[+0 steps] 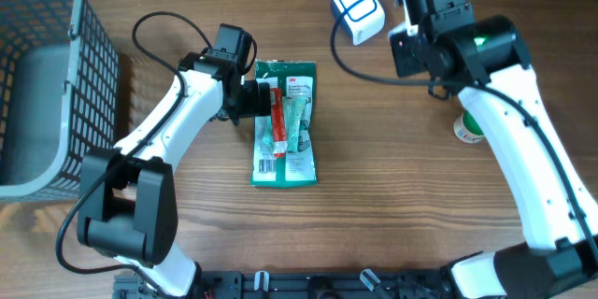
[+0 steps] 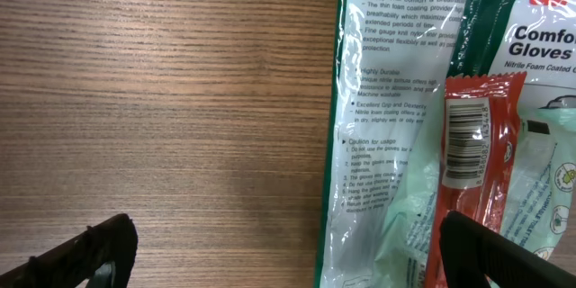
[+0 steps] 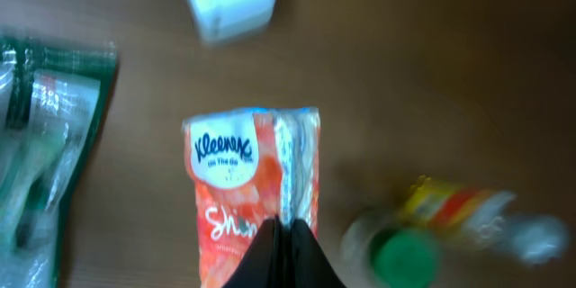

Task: Scan the item barcode
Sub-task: 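Move the right gripper over the red strip on the glove packet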

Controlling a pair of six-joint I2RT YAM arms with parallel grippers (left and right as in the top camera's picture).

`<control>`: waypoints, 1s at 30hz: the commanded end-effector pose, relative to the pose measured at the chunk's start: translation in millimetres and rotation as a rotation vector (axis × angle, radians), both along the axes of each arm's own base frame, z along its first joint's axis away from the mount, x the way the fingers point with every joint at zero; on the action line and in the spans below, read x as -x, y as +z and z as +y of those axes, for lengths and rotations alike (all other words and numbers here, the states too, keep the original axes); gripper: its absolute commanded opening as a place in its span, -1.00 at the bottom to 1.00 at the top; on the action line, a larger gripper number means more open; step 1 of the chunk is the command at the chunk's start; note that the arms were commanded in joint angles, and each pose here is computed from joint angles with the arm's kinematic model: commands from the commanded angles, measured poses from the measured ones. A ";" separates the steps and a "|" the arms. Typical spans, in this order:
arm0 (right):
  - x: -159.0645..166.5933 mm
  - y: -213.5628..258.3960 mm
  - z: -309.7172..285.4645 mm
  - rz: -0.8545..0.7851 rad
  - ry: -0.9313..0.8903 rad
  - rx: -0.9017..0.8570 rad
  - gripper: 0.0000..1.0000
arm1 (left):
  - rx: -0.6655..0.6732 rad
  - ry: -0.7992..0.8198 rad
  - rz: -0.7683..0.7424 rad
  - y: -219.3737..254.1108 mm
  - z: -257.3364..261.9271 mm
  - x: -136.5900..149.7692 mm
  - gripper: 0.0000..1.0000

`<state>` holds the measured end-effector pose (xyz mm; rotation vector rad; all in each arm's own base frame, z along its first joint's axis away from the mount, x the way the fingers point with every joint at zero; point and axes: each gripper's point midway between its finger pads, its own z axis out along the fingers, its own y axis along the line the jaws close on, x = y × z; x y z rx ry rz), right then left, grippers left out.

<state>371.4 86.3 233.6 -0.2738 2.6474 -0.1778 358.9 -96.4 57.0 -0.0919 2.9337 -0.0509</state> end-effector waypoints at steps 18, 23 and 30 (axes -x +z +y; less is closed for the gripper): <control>37.8 -181.6 -36.6 0.158 -0.262 0.023 -0.24 | -0.002 0.000 -0.013 4.5 0.2 0.5 1.00; 4.7 -141.3 -6.7 0.061 -0.220 -0.124 -0.01 | -0.002 0.000 -0.013 4.5 0.2 0.5 1.00; 17.7 -94.3 91.2 0.176 -0.094 -0.583 0.00 | -0.002 0.000 -0.013 4.5 0.2 0.5 1.00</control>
